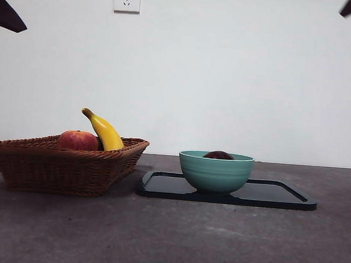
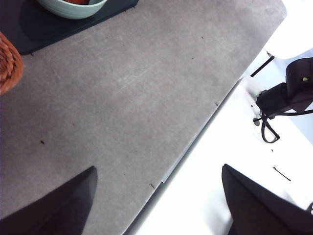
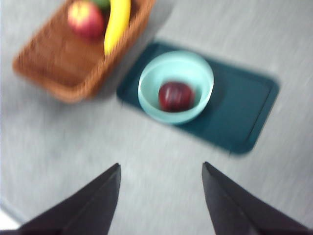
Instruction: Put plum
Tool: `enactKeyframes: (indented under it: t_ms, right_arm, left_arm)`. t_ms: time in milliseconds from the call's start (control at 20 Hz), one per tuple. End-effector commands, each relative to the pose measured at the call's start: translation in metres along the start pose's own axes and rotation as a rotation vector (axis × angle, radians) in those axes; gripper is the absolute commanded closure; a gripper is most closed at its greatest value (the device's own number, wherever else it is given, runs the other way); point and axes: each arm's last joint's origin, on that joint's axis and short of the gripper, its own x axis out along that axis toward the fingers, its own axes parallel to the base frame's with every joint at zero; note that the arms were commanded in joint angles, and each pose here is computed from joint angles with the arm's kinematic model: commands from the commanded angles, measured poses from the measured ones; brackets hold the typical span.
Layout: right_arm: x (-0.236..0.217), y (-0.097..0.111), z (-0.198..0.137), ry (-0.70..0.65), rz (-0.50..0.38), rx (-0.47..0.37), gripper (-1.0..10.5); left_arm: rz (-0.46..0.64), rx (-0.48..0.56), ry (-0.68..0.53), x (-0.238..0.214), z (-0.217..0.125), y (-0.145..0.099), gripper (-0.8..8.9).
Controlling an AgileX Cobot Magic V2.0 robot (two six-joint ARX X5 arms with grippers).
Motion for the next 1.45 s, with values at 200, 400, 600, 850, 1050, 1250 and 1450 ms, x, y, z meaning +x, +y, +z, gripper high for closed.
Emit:
enactKeyframes:
  t_ms: [200,400,600,850,1050,1250,1450]
  right_arm:
    - [0.007,0.005,-0.044,0.037,0.096,-0.047,6.8]
    - [0.009,0.006,-0.067,0.070,0.210,-0.053,6.8]
    - [0.009,0.006,-0.070,0.069,0.214,-0.058,6.8]
    - [0.010,0.006,-0.070,0.071,0.213,-0.065,6.8]
    - [0.010,0.006,-0.070,0.071,0.213,-0.064,6.8]
    - [0.010,0.006,-0.070,0.071,0.213,-0.064,6.8]
    - [0.010,0.006,-0.070,0.071,0.213,-0.064,6.8]
  left_arm:
    - [-0.004,0.041,-0.027,-0.001,0.005,-0.001,4.11]
    - [-0.004,0.041,-0.027,-0.001,0.005,-0.001,4.11]
    - [-0.004,0.041,-0.027,-0.001,0.005,-0.001,4.11]
    - [-0.004,0.040,-0.026,-0.001,0.005,-0.001,4.10]
    - [-0.004,0.040,-0.026,-0.001,0.005,-0.001,4.10]
    - [-0.004,0.039,-0.029,-0.001,0.006,-0.001,4.11]
    - [-0.008,0.041,-0.104,-0.001,0.015,-0.003,4.12]
